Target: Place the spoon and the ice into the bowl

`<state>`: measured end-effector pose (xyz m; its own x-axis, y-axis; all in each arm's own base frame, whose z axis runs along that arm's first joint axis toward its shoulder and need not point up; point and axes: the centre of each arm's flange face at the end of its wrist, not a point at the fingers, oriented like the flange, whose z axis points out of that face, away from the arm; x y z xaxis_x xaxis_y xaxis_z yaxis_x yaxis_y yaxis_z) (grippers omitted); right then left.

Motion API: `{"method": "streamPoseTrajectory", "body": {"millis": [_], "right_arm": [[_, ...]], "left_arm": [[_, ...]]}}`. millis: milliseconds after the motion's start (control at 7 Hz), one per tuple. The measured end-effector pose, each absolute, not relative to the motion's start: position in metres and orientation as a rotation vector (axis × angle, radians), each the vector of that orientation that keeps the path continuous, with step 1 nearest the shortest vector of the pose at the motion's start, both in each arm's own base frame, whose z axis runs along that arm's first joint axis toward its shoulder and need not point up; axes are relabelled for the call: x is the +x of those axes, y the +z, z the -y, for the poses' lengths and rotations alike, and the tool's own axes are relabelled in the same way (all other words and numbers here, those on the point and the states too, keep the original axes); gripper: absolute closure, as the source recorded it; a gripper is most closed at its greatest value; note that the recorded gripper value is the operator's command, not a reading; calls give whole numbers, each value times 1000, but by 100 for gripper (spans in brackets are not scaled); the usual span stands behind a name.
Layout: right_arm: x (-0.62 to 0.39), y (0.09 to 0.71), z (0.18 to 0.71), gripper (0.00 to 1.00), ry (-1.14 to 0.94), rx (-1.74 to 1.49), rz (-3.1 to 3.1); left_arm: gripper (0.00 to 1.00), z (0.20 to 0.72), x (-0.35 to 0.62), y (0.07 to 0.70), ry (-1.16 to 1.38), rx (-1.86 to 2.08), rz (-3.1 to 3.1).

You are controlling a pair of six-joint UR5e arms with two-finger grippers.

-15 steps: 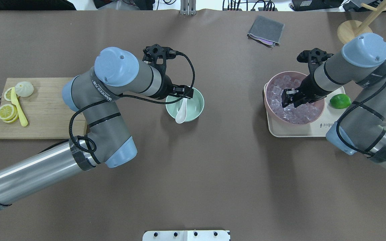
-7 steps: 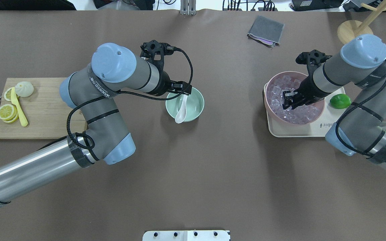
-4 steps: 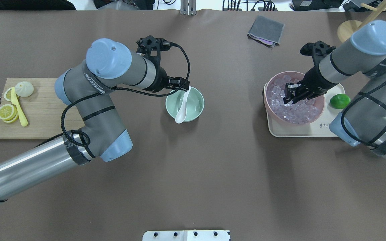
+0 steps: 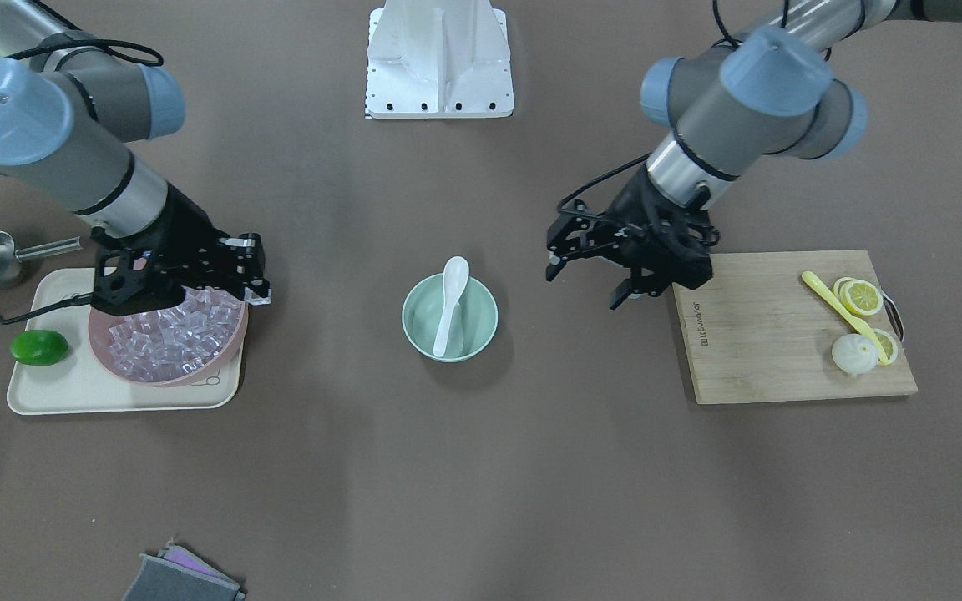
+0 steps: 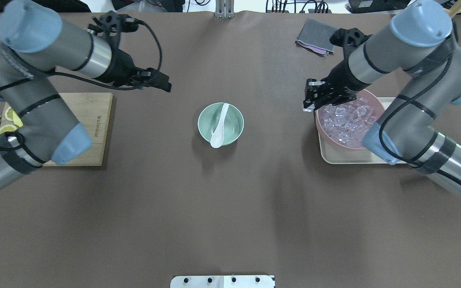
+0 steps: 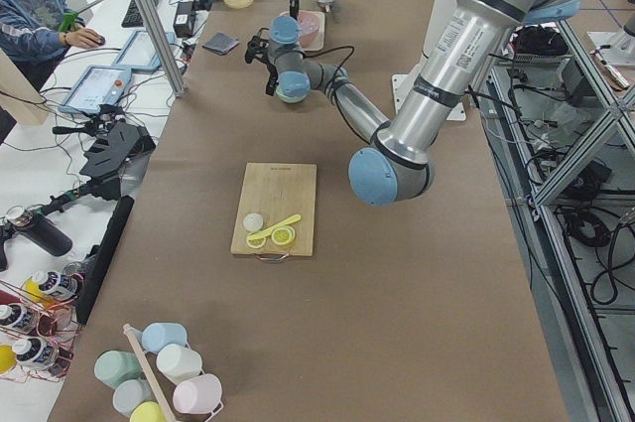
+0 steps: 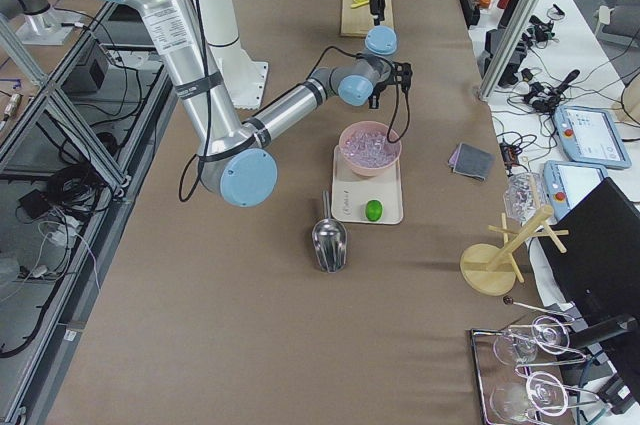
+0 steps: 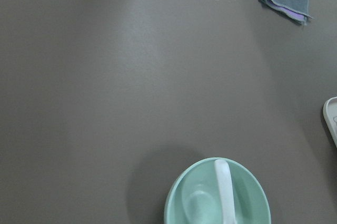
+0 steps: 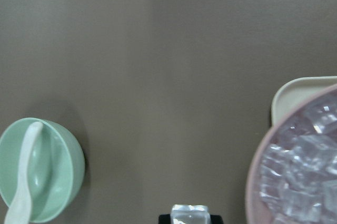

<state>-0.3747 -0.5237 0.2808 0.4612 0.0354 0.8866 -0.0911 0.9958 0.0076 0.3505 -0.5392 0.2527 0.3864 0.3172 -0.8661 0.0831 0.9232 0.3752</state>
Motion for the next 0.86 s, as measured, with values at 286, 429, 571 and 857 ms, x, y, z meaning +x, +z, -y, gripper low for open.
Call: {"method": "streamPoseTrajectory", "body": {"millis": [286, 429, 571, 857], "right_arm": [[-467, 212, 503, 100, 211, 74, 1106], [-504, 181, 496, 100, 269, 88, 1114], [-528, 163, 494, 100, 299, 96, 1117], [-542, 156, 492, 100, 313, 99, 1115]], "left_arm": [[6, 547, 279, 309, 216, 389, -1144], [5, 548, 264, 321, 221, 393, -1134], [4, 549, 258, 327, 219, 396, -1126], [4, 546, 252, 330, 213, 404, -1120]]}}
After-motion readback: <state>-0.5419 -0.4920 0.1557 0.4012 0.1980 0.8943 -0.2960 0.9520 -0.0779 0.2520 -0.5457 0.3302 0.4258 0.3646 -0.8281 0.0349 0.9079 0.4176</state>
